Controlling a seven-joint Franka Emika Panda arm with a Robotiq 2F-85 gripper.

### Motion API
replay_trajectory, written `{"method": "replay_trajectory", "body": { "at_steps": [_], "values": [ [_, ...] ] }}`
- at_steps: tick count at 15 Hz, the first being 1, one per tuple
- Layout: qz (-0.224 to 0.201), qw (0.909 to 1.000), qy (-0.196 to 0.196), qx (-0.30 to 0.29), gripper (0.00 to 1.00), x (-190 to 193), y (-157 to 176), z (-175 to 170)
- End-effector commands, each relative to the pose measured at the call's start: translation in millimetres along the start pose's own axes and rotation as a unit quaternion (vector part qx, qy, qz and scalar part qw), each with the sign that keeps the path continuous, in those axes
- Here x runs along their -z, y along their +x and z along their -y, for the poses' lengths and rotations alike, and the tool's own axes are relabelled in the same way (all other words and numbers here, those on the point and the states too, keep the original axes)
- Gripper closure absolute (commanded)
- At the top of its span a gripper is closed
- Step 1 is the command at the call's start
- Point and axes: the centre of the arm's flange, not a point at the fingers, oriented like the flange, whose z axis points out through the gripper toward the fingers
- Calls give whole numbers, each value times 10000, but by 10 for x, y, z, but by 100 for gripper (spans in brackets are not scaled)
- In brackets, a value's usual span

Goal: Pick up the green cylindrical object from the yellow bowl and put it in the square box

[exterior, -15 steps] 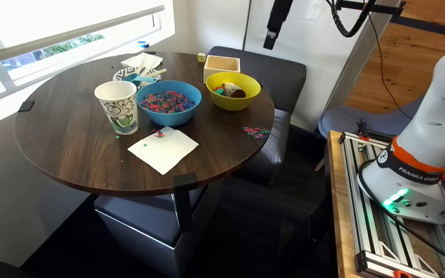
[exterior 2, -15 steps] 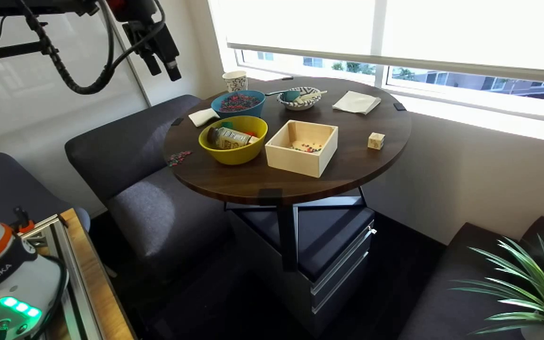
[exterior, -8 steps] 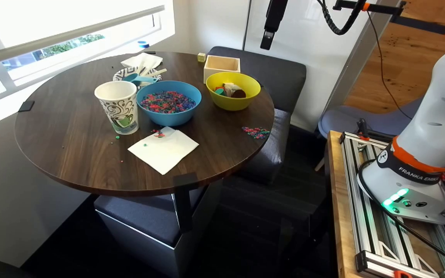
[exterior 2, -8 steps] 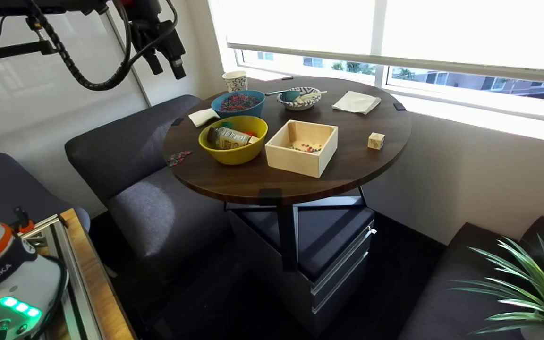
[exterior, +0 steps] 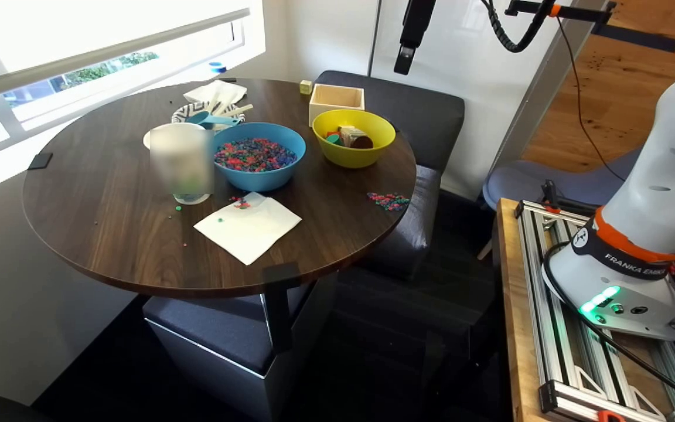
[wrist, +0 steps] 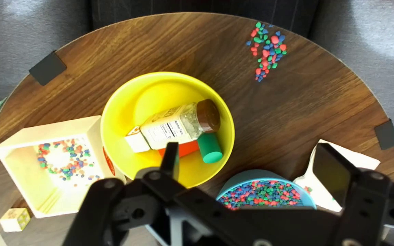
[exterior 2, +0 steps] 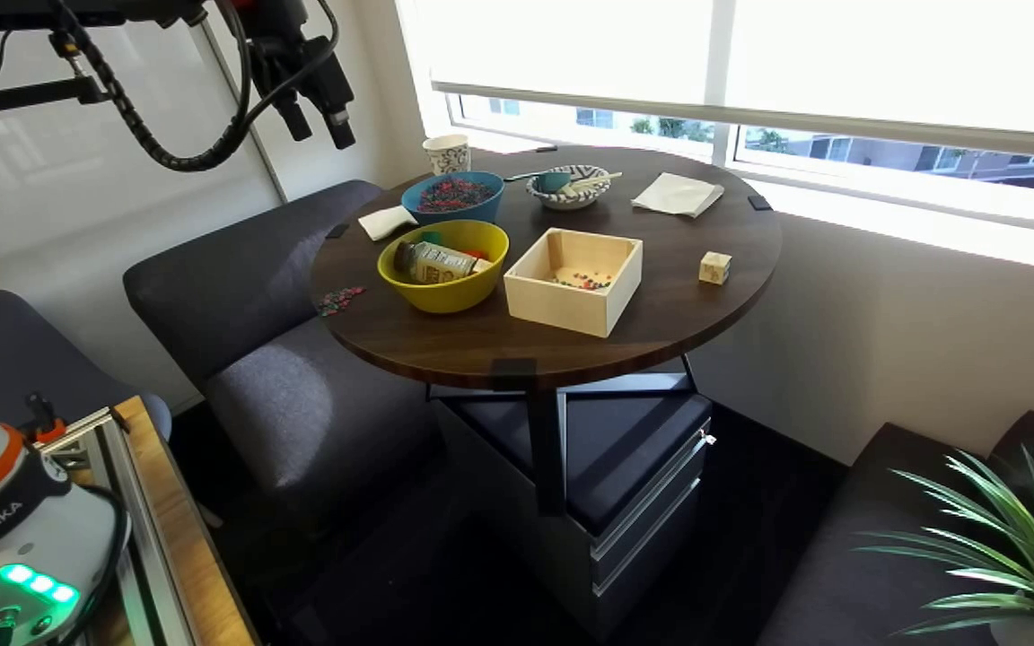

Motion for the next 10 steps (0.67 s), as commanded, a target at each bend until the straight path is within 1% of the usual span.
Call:
{"method": "replay_trajectory", "body": {
  "at_steps": [1, 2, 3, 4, 10],
  "values": [
    [-73, 9999, -98, 85, 0, -62, 85, -122],
    [-68, 9998, -127, 100, 0, -67, 119, -155],
    [-13, 9996, -90, 254, 0, -70, 166, -178],
    [-54, 10000, -39, 66, 0, -33, 43, -87],
    [-14, 9999, -25, 169, 0, -65, 119, -140]
  ]
}}
